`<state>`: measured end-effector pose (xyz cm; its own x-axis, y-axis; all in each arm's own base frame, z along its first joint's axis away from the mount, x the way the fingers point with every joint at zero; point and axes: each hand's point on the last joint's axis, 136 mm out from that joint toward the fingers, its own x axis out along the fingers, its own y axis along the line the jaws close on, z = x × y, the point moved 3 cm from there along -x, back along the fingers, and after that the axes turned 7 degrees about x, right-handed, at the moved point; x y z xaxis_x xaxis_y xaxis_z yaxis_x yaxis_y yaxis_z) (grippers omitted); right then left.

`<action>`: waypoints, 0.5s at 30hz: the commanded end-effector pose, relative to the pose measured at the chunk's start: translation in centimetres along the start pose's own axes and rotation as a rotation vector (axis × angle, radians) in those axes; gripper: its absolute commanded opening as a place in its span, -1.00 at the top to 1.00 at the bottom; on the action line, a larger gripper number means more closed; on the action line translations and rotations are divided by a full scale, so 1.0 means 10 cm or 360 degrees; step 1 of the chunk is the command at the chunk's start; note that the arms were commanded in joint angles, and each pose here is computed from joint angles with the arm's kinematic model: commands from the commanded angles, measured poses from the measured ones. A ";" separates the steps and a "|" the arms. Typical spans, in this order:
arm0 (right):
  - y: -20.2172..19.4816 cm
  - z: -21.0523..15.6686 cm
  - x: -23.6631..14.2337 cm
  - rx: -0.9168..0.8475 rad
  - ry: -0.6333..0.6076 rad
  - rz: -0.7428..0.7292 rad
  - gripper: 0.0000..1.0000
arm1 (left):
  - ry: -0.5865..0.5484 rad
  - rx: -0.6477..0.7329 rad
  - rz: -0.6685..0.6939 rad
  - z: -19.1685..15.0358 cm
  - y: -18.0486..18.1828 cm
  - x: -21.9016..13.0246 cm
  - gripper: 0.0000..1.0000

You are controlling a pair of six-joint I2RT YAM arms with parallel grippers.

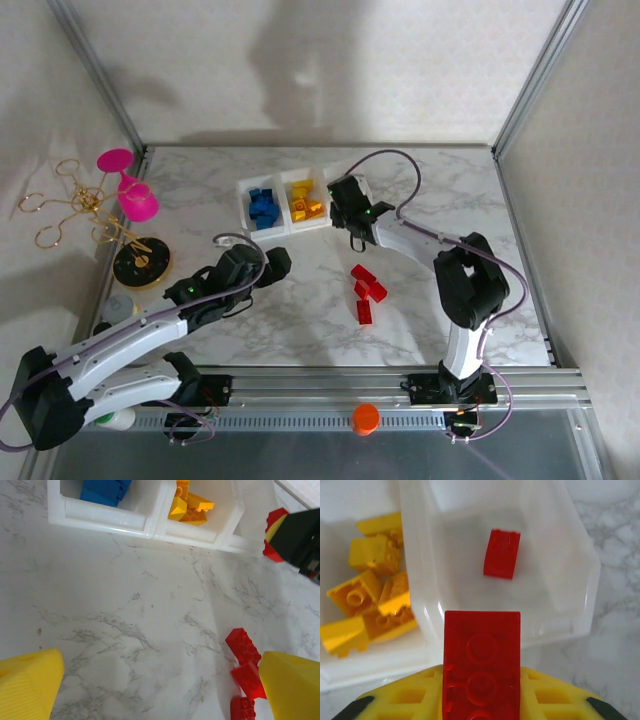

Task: Sort the legos into containers by color
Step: Place the lego in the container.

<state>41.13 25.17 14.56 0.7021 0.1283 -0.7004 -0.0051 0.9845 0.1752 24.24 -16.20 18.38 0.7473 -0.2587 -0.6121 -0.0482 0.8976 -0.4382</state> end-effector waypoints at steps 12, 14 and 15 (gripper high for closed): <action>0.01 0.54 0.84 -0.0145 -0.0026 0.0028 0.31 | -0.0065 0.0008 0.0009 0.34 -0.09 0.19 -0.99; -0.02 0.54 0.94 -0.0132 -0.0010 -0.0019 0.30 | -0.0061 0.0004 0.0035 0.34 -0.07 0.21 -0.99; -0.03 0.55 0.97 -0.0120 0.0004 -0.0026 0.28 | -0.0054 0.0004 0.0049 0.33 -0.06 0.23 -0.99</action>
<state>51.08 25.44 11.42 0.7066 0.1224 -0.6969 -0.0435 0.9906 0.1299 27.50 -16.01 18.62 0.7573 -0.2171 -0.6159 -0.0778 0.9064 -0.4152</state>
